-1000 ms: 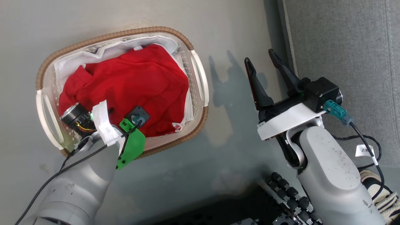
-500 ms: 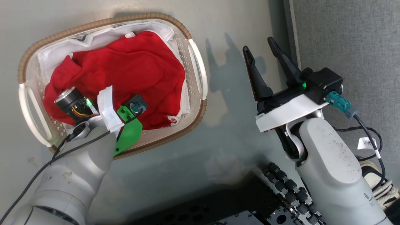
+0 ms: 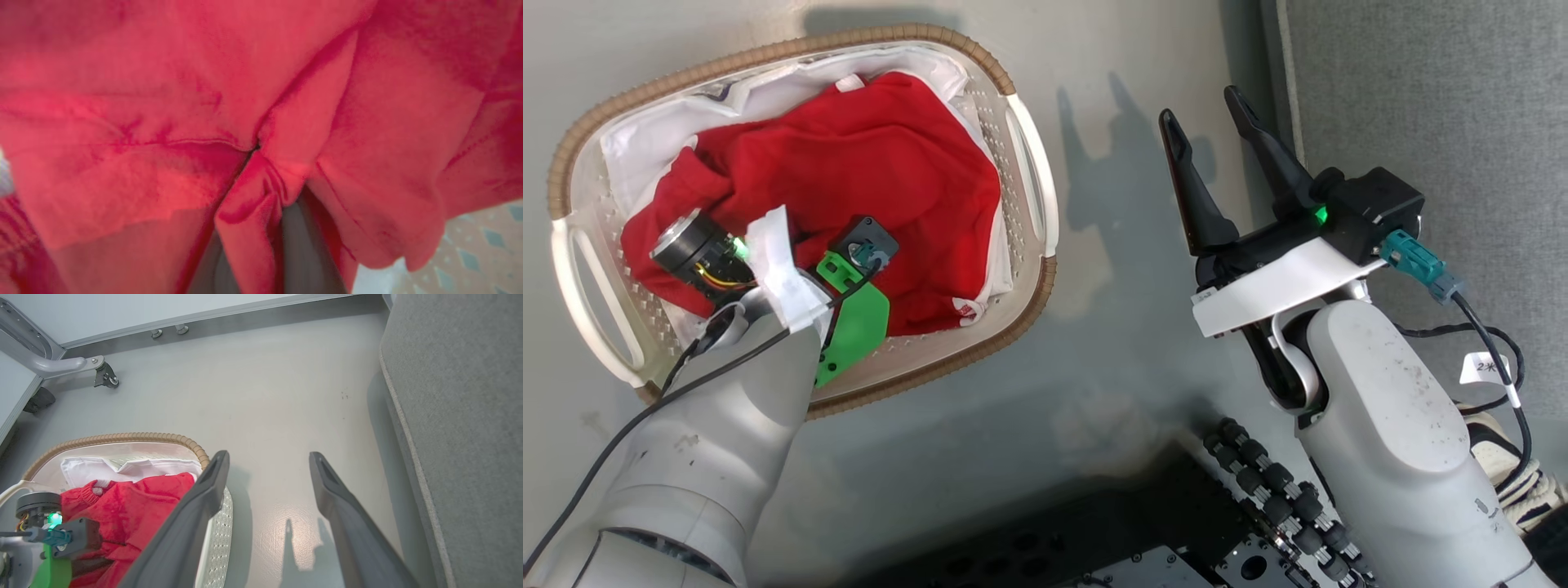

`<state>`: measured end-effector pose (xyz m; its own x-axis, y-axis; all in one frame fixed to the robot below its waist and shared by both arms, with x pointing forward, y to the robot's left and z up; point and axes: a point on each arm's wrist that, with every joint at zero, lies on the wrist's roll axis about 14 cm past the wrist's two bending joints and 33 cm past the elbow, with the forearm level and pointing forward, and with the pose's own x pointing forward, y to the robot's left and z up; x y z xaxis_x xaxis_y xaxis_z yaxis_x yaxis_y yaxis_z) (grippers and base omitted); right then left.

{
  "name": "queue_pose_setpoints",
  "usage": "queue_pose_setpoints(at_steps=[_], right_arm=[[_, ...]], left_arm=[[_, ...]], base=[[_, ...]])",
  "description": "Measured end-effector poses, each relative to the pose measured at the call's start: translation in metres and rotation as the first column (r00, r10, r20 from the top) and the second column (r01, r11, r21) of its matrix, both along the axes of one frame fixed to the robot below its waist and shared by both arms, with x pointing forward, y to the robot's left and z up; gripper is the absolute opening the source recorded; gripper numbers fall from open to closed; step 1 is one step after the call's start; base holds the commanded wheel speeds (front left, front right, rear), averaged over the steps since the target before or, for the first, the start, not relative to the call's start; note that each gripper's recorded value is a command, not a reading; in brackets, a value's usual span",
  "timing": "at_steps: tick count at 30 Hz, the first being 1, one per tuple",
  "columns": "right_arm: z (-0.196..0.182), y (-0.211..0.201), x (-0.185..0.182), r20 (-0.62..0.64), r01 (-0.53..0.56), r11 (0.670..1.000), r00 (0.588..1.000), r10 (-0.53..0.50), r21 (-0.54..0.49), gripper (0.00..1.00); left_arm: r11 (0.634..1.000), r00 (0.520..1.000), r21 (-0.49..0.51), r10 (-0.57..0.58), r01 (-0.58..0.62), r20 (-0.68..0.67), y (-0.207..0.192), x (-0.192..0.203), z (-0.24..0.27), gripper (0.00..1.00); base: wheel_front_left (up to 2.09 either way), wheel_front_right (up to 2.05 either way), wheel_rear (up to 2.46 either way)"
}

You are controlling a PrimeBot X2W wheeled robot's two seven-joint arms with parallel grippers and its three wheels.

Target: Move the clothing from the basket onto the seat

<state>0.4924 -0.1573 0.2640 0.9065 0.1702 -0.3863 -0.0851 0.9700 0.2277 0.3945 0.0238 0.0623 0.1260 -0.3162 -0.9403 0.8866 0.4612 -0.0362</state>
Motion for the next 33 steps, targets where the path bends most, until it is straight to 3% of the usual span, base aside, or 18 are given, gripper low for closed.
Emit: queue_pose_setpoints(at_steps=[10,14,20,26,33], right_arm=[[0.029,-0.006,0.001,0.049,0.02,1.0,0.999,-0.02,-0.012,1.0],[0.044,-0.009,-0.004,0.067,0.03,0.999,0.997,-0.029,-0.017,1.0],[0.069,-0.014,-0.013,0.105,0.039,0.998,0.994,-0.033,-0.055,1.0],[0.084,-0.009,-0.032,0.114,0.015,0.995,0.994,-0.004,-0.094,1.0],[0.105,0.006,-0.052,0.14,-0.026,0.994,0.989,0.041,-0.106,1.0]], left_arm=[[0.984,0.99,-0.136,0.124,-0.114,0.064,-0.007,0.012,0.036,0.0],[0.956,0.972,-0.211,0.224,-0.205,0.07,-0.009,0.014,0.058,0.0],[0.924,0.953,-0.3,0.281,-0.236,0.117,-0.018,0.017,0.096,0.0],[0.876,0.913,-0.38,0.376,-0.297,0.154,-0.019,0.022,0.137,0.0],[0.776,0.842,-0.532,0.502,-0.34,0.194,-0.027,0.029,0.199,0.0]], base=[[0.0,0.0,0.0],[0.0,0.0,0.0],[0.0,0.0,0.0],[0.0,0.0,0.0],[0.0,0.0,0.0]])
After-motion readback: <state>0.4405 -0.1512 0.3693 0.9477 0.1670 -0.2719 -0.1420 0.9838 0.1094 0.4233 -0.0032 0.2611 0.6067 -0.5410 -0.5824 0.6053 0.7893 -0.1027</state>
